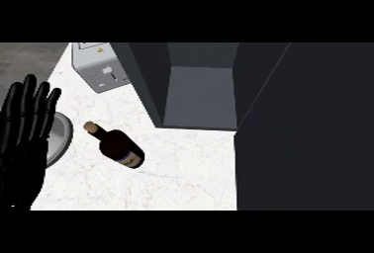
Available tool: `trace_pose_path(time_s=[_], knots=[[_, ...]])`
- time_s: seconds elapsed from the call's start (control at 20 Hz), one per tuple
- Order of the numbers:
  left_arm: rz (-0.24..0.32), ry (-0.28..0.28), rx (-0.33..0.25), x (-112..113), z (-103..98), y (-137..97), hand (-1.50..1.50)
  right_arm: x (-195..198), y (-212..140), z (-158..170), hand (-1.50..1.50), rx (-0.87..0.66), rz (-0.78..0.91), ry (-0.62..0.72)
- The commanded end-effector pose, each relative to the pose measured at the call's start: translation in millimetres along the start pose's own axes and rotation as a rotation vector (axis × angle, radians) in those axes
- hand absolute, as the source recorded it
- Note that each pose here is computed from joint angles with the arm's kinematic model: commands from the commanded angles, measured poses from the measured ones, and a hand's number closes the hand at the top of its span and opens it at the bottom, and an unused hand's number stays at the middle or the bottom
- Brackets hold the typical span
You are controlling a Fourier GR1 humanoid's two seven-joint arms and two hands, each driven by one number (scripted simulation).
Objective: Pick up the wine, place it into the cabinet and close the cabinet
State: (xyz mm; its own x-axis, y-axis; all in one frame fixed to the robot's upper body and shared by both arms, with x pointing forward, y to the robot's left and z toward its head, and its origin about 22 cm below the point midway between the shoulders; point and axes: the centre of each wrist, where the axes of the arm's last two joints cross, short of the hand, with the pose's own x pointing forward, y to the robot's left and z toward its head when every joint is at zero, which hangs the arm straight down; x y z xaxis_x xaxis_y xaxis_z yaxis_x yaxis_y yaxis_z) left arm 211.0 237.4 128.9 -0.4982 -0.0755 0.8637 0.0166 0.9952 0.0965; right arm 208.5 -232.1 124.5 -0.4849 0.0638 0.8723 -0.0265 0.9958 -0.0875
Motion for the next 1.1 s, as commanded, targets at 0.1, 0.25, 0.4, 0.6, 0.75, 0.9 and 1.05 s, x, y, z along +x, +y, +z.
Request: trace_pose_path(time_s=[0.1, 0.25, 0.4, 0.6, 0.75, 0.9, 1.05], knots=[[0.017, -0.047, -0.109, -2, -22, 2, -1.50, 20, 3, 16, -1.50, 0.018, -0.003, -0.042], [0.079, -0.118, -0.270, 0, -46, 9, -1.50, 25, -8, 15, -1.50, -0.027, 0.009, -0.069], [0.417, 0.163, -0.256, -25, -35, -21, -1.50, 10, 5, 25, -1.50, 0.207, -0.139, 0.110], [0.469, 0.207, -0.260, -8, -50, -21, -1.50, 14, -14, 43, -1.50, 0.204, -0.157, 0.136], [0.482, 0.207, -0.235, 15, -48, -48, -1.50, 32, -25, 41, -1.50, 0.211, -0.152, 0.131], [0.463, 0.214, -0.266, 2, -38, -18, -1.50, 38, -9, 31, -1.50, 0.211, -0.151, 0.134], [0.457, 0.206, -0.232, 9, -74, -23, -1.50, 48, -29, 43, -1.50, 0.245, -0.143, 0.152]])
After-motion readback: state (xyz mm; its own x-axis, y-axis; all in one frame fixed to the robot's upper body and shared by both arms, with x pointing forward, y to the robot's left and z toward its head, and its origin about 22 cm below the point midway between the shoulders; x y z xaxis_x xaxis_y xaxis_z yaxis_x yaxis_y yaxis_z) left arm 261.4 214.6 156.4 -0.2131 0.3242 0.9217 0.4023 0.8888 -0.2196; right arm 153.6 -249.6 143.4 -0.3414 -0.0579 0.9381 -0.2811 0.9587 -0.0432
